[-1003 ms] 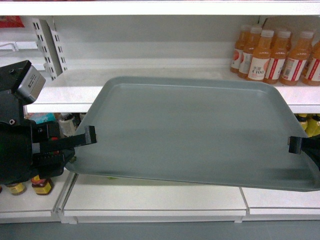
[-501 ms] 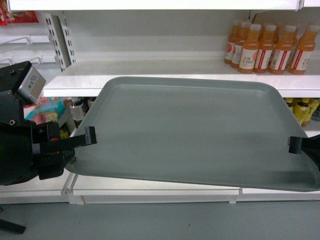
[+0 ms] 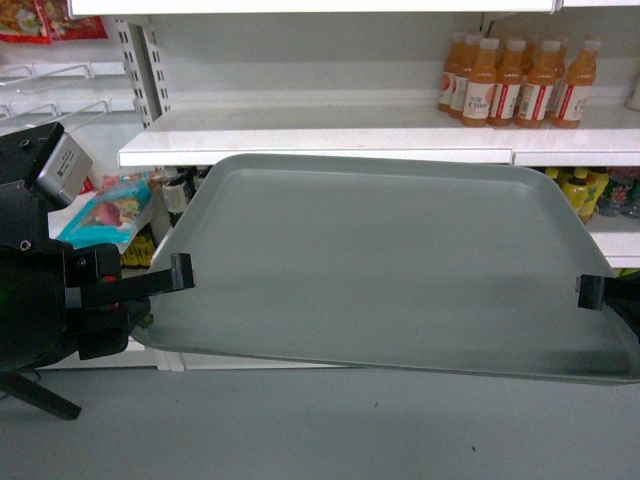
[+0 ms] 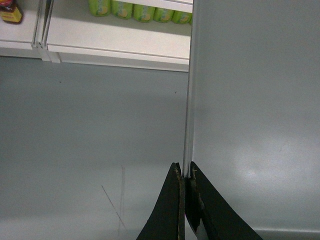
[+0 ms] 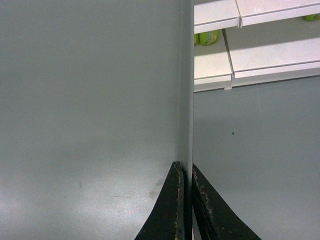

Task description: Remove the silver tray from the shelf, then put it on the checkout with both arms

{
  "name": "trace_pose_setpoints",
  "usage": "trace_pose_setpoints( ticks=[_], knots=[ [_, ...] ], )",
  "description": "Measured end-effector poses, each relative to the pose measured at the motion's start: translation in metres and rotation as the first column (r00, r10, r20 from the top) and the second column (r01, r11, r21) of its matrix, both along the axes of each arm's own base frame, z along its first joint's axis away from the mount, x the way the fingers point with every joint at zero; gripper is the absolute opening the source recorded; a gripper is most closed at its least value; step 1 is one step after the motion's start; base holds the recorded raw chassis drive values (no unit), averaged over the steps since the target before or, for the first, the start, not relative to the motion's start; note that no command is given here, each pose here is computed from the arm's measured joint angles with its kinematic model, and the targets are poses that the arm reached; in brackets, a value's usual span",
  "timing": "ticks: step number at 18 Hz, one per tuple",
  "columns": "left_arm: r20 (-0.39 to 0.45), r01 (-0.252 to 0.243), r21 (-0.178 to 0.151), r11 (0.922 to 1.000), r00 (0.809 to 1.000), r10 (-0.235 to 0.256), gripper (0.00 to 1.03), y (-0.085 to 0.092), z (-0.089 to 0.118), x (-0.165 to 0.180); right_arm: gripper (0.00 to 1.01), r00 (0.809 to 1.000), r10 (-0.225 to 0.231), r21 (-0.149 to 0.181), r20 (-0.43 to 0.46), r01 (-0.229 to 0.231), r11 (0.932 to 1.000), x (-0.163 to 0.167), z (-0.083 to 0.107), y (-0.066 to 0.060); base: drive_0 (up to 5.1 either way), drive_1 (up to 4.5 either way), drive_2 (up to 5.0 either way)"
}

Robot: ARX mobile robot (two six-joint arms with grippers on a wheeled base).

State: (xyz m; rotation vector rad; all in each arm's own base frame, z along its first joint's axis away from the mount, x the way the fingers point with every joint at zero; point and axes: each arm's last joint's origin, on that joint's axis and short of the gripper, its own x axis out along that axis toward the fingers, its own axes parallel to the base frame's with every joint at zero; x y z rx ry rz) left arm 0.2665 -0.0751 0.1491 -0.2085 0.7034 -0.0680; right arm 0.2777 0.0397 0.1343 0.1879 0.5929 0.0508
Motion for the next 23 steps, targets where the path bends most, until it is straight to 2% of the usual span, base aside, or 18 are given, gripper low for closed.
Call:
trace_pose_setpoints(
  ticks=[23],
  knots=[
    [0.003,-0.001,-0.001,1.0,1.0,0.001,0.03,0.0004,0.0001,0.0002,0.04,1.0,0.0,0.0,0.003,0.0,1.0,0.0001,0.0003,0.0,0.0,-3.91,4.0]
  ],
)
